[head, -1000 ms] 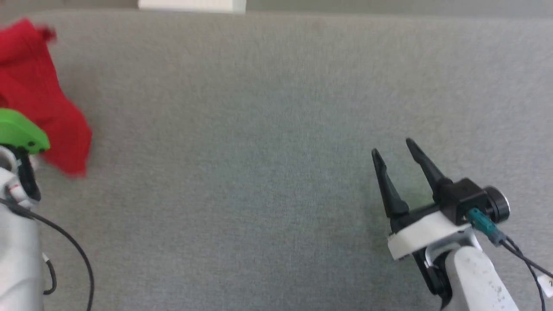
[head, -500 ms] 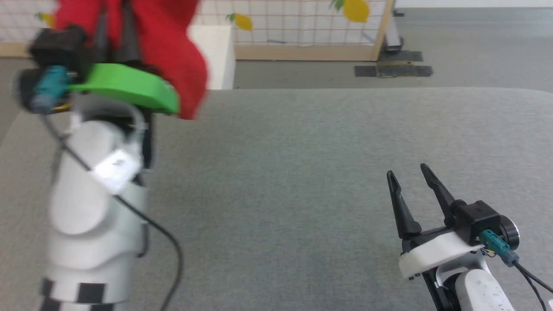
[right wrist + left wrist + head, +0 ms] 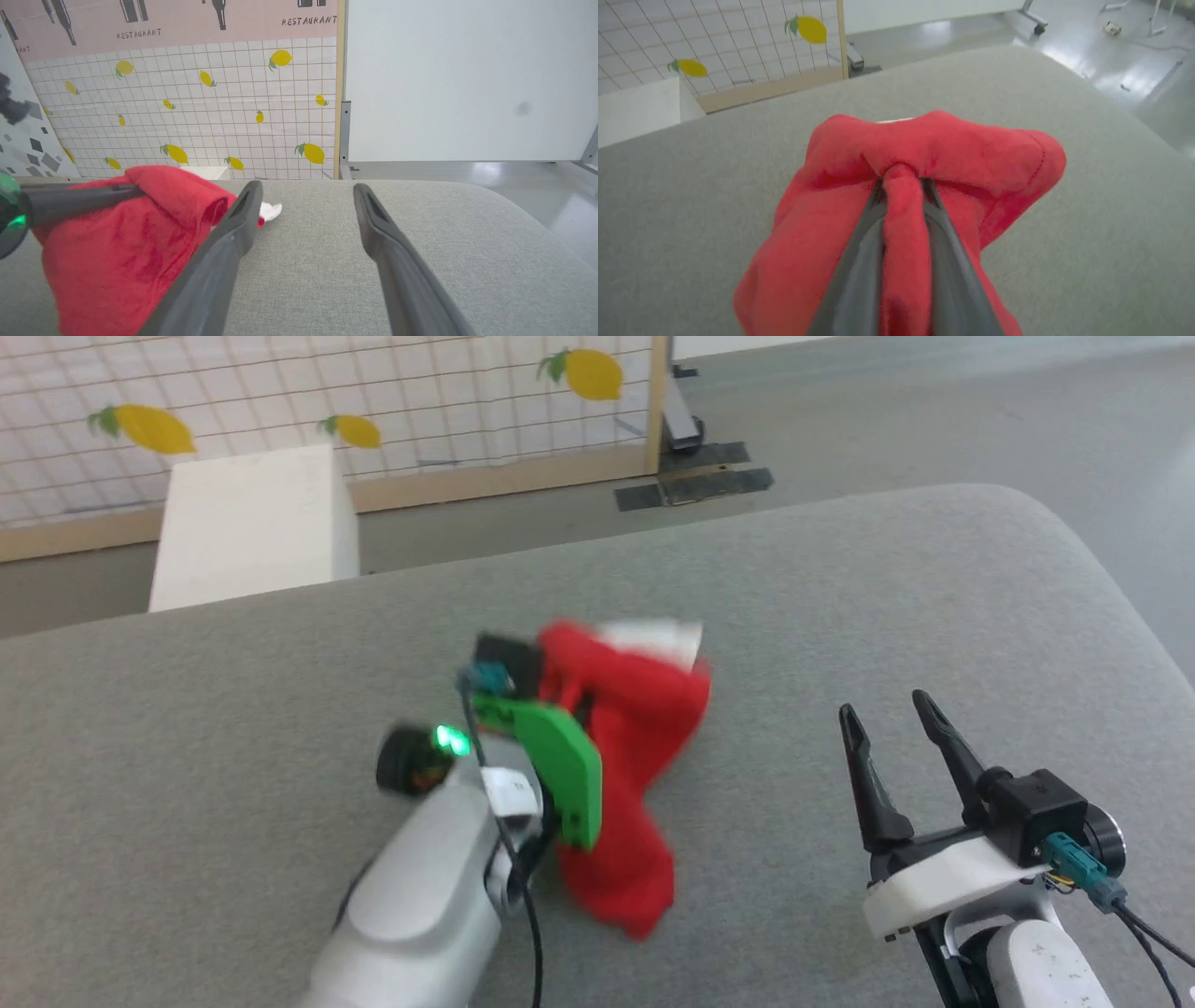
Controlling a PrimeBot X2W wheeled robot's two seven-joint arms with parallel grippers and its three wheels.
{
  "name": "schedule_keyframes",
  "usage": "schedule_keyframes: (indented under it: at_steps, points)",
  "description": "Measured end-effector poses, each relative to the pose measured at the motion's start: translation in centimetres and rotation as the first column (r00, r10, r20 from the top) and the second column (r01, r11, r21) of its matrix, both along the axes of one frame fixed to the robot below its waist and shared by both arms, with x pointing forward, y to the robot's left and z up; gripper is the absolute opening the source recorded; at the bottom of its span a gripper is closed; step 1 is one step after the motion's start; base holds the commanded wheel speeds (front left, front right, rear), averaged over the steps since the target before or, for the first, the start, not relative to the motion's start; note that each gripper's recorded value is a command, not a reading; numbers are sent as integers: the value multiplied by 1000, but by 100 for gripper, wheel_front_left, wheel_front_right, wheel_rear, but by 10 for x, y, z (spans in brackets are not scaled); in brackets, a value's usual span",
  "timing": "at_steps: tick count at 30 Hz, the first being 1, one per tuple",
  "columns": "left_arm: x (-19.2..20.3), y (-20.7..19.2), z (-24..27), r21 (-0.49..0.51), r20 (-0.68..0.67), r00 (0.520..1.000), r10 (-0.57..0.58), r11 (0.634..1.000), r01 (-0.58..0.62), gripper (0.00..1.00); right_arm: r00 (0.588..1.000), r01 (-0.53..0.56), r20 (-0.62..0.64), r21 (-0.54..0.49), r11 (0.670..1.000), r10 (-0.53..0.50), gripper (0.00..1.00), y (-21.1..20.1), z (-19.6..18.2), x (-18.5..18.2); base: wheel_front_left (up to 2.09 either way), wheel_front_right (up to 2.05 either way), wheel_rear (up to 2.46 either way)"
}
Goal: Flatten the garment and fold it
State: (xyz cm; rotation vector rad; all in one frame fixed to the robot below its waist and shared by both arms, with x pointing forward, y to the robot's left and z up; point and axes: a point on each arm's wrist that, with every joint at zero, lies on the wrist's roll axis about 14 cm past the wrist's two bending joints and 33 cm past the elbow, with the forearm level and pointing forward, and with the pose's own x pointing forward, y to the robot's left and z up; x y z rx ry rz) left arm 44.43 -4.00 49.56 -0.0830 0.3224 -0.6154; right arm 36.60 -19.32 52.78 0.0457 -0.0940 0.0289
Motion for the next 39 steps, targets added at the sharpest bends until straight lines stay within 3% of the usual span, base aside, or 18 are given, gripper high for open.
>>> schedule_keyframes:
  at_steps: [3, 7, 8, 9, 12, 17, 22, 25, 31, 36, 39]
  points:
    - [-26, -7, -53, 98, -194, 979, -58, 992, 79, 0, 1000, 22, -8, -1, 1000, -22, 100, -7, -2, -4, 0, 0, 0]
    - [-48, -10, -87, 154, -347, 934, -89, 976, 151, 0, 999, 24, -26, 1, 1000, -24, 100, -8, -8, -3, 0, 0, 0]
    - [-49, -11, -88, 155, -355, 930, -91, 976, 155, 41, 999, 20, -29, 4, 1000, -20, 100, -6, -9, -2, 0, 0, 0]
    - [-50, -10, -88, 157, -355, 930, -91, 975, 156, 100, 999, 13, -32, 7, 1000, -12, 100, -4, -10, -1, 0, 0, 0]
    - [-45, -8, -82, 132, -317, 945, -82, 983, 129, 100, 999, -5, -37, 9, 1000, 6, 100, 2, -12, 3, 0, 0, 0]
    - [-18, -1, -31, -26, -94, 995, -21, 999, 18, 100, 999, -36, -33, 14, 999, 37, 100, 12, -11, 7, 0, 0, 0]
    - [-3, 36, 9, -148, 104, 988, 116, 984, -99, 100, 998, -62, -22, 15, 998, 62, 100, 20, -8, 13, 0, 0, 0]
    - [-2, 70, 18, -193, 174, 959, 226, 962, -191, 100, 996, -86, -16, 16, 996, 87, 100, 29, -6, 16, 0, 0, 0]
    - [-5, 145, 29, -263, 236, 857, 457, 880, -397, 100, 989, -138, -50, 21, 990, 139, 100, 46, -13, 25, 0, 0, 0]
    - [-16, 195, 39, -272, 294, 763, 576, 815, -511, 100, 963, -177, -201, 27, 984, 179, 100, 59, -41, 40, 0, 0, 0]
    - [-24, 213, 33, -252, 299, 732, 612, 791, -558, 100, 926, -196, -323, 28, 980, 195, 100, 65, -63, 48, 0, 0, 0]
